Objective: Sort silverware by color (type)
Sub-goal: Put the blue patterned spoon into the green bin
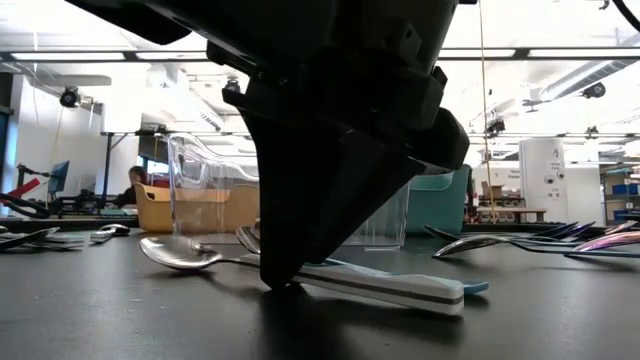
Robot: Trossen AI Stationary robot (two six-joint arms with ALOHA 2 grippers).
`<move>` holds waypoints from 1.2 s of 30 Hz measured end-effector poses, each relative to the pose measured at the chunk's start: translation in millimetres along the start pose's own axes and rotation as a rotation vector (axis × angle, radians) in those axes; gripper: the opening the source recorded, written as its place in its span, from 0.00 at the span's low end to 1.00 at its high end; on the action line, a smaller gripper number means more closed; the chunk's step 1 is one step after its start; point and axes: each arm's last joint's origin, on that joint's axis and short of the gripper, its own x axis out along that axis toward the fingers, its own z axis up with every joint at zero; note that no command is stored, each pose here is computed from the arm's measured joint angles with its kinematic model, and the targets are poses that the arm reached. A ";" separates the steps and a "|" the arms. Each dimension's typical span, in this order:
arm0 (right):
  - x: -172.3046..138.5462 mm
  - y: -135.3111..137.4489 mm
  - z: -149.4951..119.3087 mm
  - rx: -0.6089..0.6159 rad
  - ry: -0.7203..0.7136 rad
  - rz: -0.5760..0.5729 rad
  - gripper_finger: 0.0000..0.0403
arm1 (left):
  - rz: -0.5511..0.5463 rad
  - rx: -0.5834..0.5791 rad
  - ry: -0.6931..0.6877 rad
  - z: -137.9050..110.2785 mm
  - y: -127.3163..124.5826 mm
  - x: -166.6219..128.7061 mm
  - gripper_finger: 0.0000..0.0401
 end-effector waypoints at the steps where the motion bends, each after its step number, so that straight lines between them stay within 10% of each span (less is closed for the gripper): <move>1: 0.0 0.1 -0.2 -0.001 0.001 0.001 0.06 | 0.000 0.000 0.000 0.0 0.0 0.0 0.00; 36: -48.5 17.5 13.3 -0.153 -0.009 0.098 0.03 | -0.005 -0.005 0.001 -0.1 -0.6 0.0 0.00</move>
